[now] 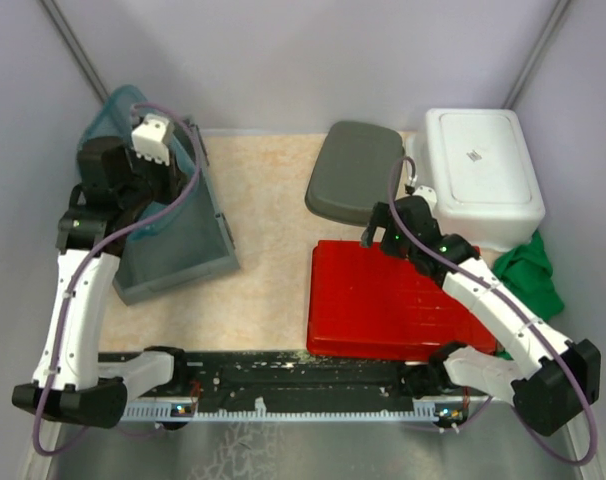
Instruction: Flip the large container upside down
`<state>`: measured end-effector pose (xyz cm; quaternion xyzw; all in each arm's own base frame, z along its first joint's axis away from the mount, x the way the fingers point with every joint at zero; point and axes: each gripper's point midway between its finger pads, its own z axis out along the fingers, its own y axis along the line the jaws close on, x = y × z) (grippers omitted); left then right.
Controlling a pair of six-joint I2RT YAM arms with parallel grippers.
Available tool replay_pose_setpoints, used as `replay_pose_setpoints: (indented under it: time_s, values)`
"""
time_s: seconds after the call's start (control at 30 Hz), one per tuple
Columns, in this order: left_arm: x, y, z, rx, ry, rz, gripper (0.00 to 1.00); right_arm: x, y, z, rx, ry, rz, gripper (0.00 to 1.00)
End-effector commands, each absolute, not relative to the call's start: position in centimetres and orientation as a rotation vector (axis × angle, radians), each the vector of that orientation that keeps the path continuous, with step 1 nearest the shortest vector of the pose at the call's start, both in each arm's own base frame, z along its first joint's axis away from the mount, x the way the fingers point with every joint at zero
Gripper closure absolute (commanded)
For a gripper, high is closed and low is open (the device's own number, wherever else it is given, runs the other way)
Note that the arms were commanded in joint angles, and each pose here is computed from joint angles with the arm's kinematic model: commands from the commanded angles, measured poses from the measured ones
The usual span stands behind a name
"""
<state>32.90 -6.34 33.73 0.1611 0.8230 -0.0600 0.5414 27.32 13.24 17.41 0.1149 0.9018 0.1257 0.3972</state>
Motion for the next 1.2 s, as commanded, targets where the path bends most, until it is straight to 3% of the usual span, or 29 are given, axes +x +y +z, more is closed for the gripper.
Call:
replay_pose_setpoints:
  time_s: [0.0,0.2,0.43,0.6,0.8,1.17]
  values:
    - [31.9,-7.2,43.2,0.341,1.695,-0.201,1.0,29.1,14.2,21.2,0.279,2.182,0.385,0.02]
    - [29.6,-11.2,49.1,0.417,1.524,-0.46,1.0,28.9,14.0,21.8,0.286,2.168,0.387,0.02]
    - [26.3,-17.3,54.0,0.46,1.289,-0.938,1.0,29.6,12.2,25.4,0.302,2.07,0.31,0.02]
    - [25.5,-21.0,55.5,0.449,1.178,-1.055,1.0,29.9,10.4,29.3,0.302,1.97,0.231,0.01]
    - [27.6,-22.9,53.7,0.299,1.104,-1.254,1.0,28.9,8.6,31.1,0.327,1.905,0.19,0.01]
    - [32.9,-22.7,46.5,0.022,1.092,-1.337,1.0,26.8,7.0,30.0,0.35,1.916,0.164,0.02]
